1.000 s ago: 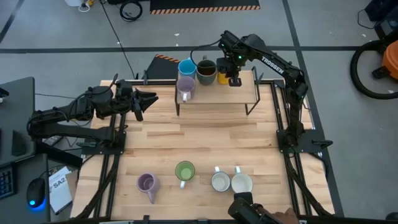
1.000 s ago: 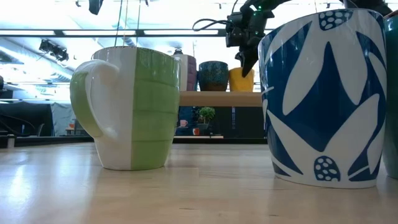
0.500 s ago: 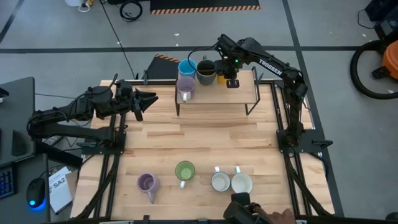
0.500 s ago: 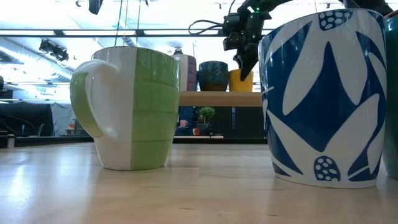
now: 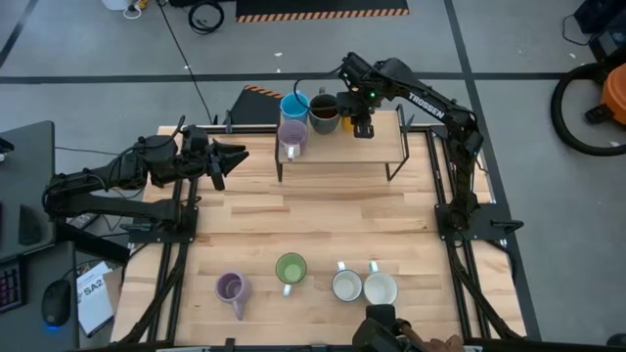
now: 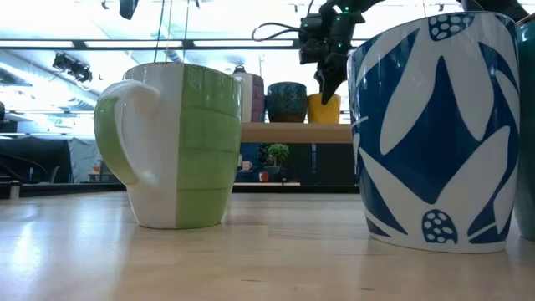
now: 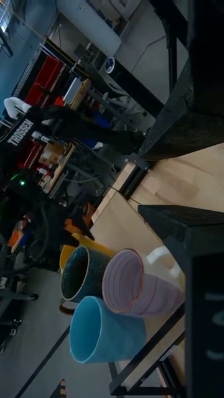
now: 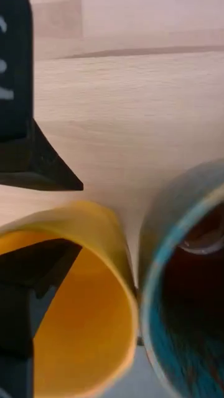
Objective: Place coffee mugs
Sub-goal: Put the yellow mug on the shelf, then put the light blue mug on the shelf
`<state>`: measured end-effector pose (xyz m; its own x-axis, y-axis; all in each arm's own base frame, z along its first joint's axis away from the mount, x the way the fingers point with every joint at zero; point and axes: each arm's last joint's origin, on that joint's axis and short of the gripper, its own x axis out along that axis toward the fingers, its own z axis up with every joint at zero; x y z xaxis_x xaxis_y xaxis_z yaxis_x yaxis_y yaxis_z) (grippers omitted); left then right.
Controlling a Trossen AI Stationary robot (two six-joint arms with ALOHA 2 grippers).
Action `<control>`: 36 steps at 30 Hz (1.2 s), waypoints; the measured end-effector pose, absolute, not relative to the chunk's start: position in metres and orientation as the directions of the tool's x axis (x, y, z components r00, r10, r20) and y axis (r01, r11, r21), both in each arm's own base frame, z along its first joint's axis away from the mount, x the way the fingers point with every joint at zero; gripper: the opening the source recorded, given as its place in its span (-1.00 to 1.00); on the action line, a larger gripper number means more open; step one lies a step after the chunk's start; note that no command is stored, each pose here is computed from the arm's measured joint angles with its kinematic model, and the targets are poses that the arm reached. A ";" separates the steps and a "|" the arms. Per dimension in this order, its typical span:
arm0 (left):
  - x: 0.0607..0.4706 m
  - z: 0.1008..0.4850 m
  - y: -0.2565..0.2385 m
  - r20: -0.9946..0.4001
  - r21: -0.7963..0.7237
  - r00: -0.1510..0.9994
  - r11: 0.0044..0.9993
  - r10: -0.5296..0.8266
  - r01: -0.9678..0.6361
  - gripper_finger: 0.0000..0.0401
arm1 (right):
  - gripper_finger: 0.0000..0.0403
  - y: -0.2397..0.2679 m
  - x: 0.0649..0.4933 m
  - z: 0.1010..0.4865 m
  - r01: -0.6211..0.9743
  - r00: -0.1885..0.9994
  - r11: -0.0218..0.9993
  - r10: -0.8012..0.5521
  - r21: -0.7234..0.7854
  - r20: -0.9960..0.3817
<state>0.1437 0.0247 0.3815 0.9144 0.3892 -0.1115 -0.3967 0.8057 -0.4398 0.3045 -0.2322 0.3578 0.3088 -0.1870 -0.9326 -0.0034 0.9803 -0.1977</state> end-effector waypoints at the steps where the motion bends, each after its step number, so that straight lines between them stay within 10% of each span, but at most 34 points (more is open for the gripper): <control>1: 0.144 0.381 0.025 -0.112 -0.441 0.917 0.808 0.383 -0.391 -0.34 | -0.28 -0.232 0.304 0.360 0.006 0.313 0.980 -0.192 -0.200 -0.930; 26: 0.145 0.380 0.021 -0.126 -0.494 0.959 0.822 0.255 -0.284 -0.34 | -0.14 -0.185 0.304 0.416 0.167 0.343 0.966 -0.246 -0.199 -0.907; 36: 0.140 0.358 0.019 -0.359 -0.539 0.911 0.751 0.204 -0.381 -0.34 | -0.14 -0.147 0.310 0.426 0.236 0.378 0.963 -0.216 -0.132 -0.900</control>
